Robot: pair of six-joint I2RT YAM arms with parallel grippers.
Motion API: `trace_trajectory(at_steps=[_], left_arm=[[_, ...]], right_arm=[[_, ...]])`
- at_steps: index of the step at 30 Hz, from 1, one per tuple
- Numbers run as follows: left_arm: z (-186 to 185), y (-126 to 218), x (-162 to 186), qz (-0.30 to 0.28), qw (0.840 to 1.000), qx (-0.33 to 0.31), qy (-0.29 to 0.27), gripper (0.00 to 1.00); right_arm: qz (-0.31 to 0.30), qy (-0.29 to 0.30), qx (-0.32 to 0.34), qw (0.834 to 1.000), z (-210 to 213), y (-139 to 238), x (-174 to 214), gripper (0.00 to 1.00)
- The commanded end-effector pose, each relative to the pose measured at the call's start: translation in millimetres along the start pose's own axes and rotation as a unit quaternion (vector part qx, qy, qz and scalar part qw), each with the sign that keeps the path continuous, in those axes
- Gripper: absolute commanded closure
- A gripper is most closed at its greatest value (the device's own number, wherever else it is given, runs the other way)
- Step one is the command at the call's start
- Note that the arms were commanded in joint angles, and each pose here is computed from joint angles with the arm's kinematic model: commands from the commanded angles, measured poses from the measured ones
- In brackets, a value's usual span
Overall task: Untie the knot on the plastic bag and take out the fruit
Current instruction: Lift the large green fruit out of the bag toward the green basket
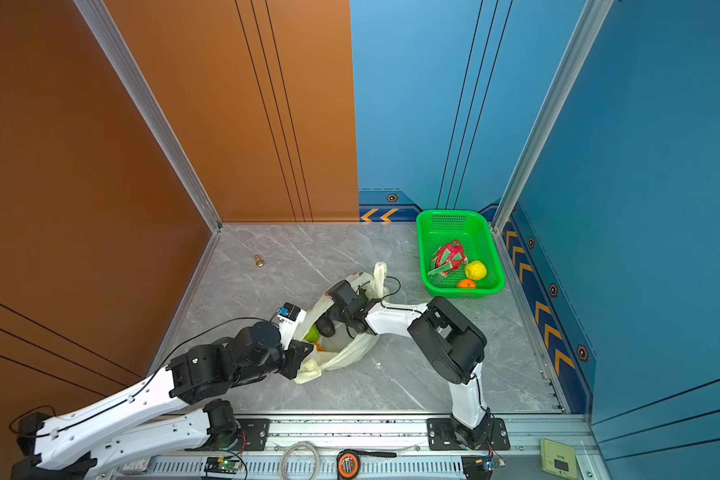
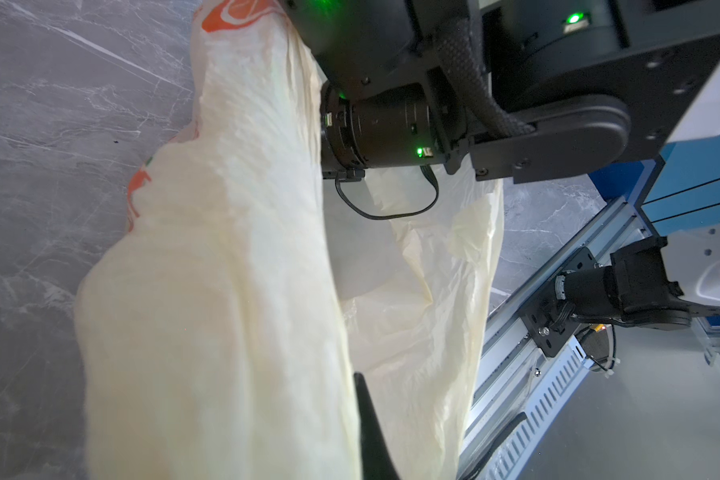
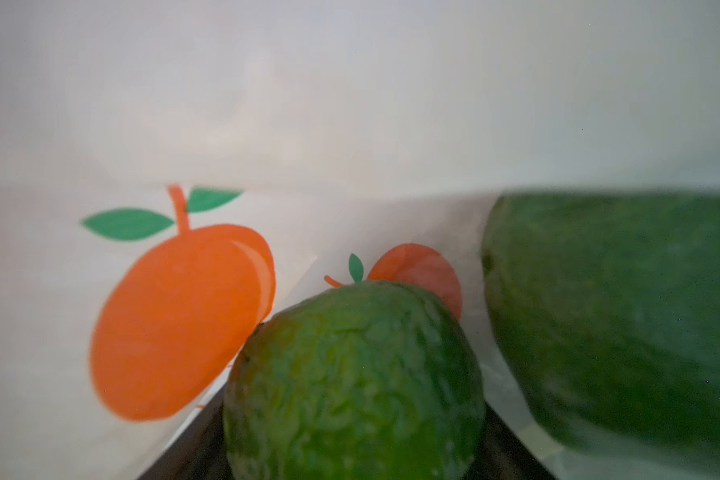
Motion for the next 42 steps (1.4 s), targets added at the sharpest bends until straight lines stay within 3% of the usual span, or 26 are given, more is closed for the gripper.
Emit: trace_trajectory(at_steps=[1,25,35,42], left_arm=[[1,-1,5,0.005,1.0,-0.004,-0.003,1.0],[2,0,-5,-0.03,0.999,-0.021,-0.012,1.0],[2,-1,-3,-0.028,0.999,-0.021,-0.012,1.0],[1,-2,-4,-0.027,0.999,-0.021,-0.013,1.0]], right_arm=[[-0.005,0.007,-0.022,1.0,5,23,-3,0.42],[0.025,0.118,-0.069,0.99,31,189,22,0.43],[-0.02,0.123,-0.098,0.987,39,266,-28,0.43],[-0.076,0.067,-0.1,0.99,8,290,-91,0.43]])
Point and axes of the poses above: each gripper's point midway between its finger pads, its own y axis back along the fingers, its own z axis along the line the jaws close on, x = y × z, the point moved 8 cm from there along y, back along the fingers, and after that the axes turned 6 degrees about y, right-handed, at the moved point
